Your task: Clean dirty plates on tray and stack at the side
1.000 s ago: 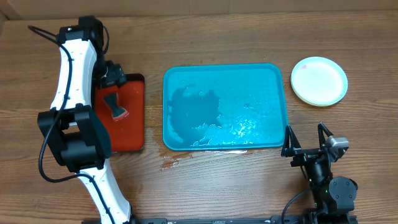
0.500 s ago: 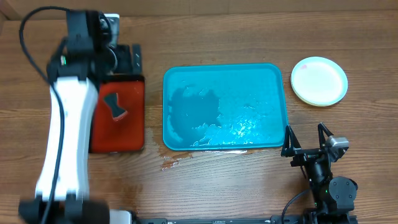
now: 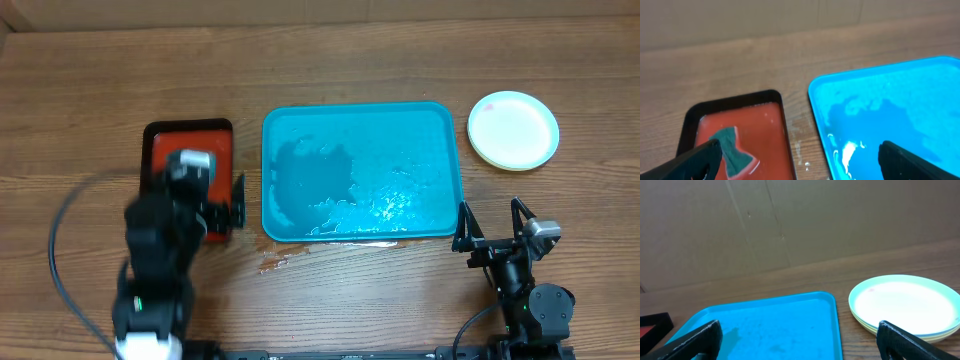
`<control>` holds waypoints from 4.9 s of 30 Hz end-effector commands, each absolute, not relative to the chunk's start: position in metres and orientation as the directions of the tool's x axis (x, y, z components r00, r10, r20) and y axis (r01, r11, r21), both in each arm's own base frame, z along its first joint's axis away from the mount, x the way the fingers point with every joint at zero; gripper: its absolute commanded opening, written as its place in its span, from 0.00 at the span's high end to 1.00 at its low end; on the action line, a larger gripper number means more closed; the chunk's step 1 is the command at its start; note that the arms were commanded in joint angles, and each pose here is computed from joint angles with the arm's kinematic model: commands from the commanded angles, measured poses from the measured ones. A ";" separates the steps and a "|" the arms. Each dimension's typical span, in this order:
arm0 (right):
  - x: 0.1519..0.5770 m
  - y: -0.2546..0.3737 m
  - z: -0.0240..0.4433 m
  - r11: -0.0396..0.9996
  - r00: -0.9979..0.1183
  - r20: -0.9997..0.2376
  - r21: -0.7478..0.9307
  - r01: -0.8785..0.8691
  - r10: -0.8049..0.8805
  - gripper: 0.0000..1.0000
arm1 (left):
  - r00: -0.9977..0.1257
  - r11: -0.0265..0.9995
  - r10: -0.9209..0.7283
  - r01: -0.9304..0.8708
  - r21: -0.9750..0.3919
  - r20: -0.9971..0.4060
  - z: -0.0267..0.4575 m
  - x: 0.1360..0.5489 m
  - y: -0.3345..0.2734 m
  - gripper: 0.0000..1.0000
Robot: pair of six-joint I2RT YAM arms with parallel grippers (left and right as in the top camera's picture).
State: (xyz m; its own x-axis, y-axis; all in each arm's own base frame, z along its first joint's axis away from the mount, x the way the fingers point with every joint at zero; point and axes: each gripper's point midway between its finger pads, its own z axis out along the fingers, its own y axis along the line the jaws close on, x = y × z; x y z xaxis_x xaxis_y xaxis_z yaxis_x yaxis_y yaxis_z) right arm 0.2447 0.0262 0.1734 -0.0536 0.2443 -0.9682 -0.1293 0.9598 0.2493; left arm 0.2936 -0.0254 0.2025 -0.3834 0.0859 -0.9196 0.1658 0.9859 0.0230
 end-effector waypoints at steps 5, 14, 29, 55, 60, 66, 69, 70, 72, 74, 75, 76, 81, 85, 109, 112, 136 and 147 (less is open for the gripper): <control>0.245 0.023 0.171 0.962 -0.047 -0.968 0.249 -0.112 0.245 0.00 | -0.267 0.993 -0.040 0.094 -0.067 -0.963 0.165 0.265 -0.019 0.00; 0.245 0.023 0.171 0.962 -0.047 -0.968 0.249 -0.112 0.245 0.00 | -0.105 0.990 -0.139 -0.002 -0.139 -0.985 0.151 0.254 -0.002 0.00; 0.245 0.023 0.171 0.962 -0.047 -0.968 0.249 -0.112 0.245 0.00 | -0.078 0.995 -0.097 -0.008 -0.096 -0.992 0.155 0.246 0.000 0.00; 0.245 0.023 0.171 0.962 -0.047 -0.968 0.249 -0.112 0.245 0.00 | -0.078 1.000 -0.022 0.002 -0.022 -0.997 0.156 0.246 -0.001 0.00; 0.245 0.023 0.171 0.962 -0.047 -0.968 0.249 -0.112 0.245 0.00 | -0.078 1.000 -0.022 0.001 -0.022 -0.997 0.156 0.246 -0.001 0.00; 0.245 0.023 0.171 0.962 -0.047 -0.968 0.249 -0.112 0.245 0.00 | -0.078 1.000 -0.022 0.001 -0.022 -0.997 0.156 0.246 -0.001 0.00; 0.245 0.023 0.171 0.962 -0.047 -0.968 0.249 -0.112 0.245 0.00 | -0.078 1.000 -0.022 0.001 -0.022 -0.997 0.156 0.246 -0.001 0.00; 0.245 0.023 0.171 0.962 -0.047 -0.968 0.249 -0.112 0.245 0.00 | -0.078 1.000 -0.022 0.001 -0.022 -0.997 0.156 0.246 -0.001 0.01; 0.245 0.023 0.171 0.962 -0.047 -0.968 0.249 -0.112 0.245 0.00 | -0.078 1.000 -0.022 0.001 -0.022 -0.997 0.156 0.246 -0.001 0.00; 0.245 0.023 0.171 0.962 -0.047 -0.968 0.249 -0.112 0.245 0.00 | -0.078 1.000 -0.022 0.001 -0.022 -0.997 0.156 0.246 -0.001 0.00; 0.245 0.023 0.171 0.962 -0.047 -0.968 0.249 -0.112 0.245 0.00 | -0.078 1.000 -0.022 0.001 -0.022 -0.997 0.156 0.246 -0.001 0.00; 0.245 0.023 0.171 0.962 -0.047 -0.968 0.249 -0.112 0.245 0.00 | -0.078 1.000 -0.022 0.001 -0.022 -0.997 0.156 0.246 -0.001 0.00; 0.245 0.023 0.171 0.962 -0.047 -0.968 0.249 -0.112 0.245 0.00 | -0.078 1.000 -0.022 0.001 -0.022 -0.997 0.156 0.246 -0.001 0.00; 0.245 0.023 0.171 0.962 -0.046 -0.968 0.248 -0.112 0.245 0.00 | -0.078 1.000 -0.022 0.001 -0.022 -0.997 0.156 0.246 -0.001 0.00; 0.246 0.015 0.170 0.997 -0.025 -1.000 0.018 -0.074 0.016 0.00 | -0.078 1.000 -0.022 0.001 -0.022 -0.997 0.156 0.246 -0.001 0.00; 0.246 0.015 0.170 0.997 -0.025 -1.000 0.018 -0.074 0.016 0.00 | -0.078 1.000 -0.022 0.001 -0.022 -0.997 0.156 0.246 -0.001 0.00; 0.246 0.015 0.170 0.997 -0.025 -1.000 0.018 -0.074 0.016 0.00 | -0.078 1.000 -0.022 0.001 -0.022 -0.997 0.156 0.246 -0.001 0.00; 0.246 0.015 0.170 0.997 -0.025 -1.000 0.018 -0.074 0.016 0.00 | -0.078 1.000 -0.022 0.001 -0.022 -0.997 0.156 0.246 -0.001 0.00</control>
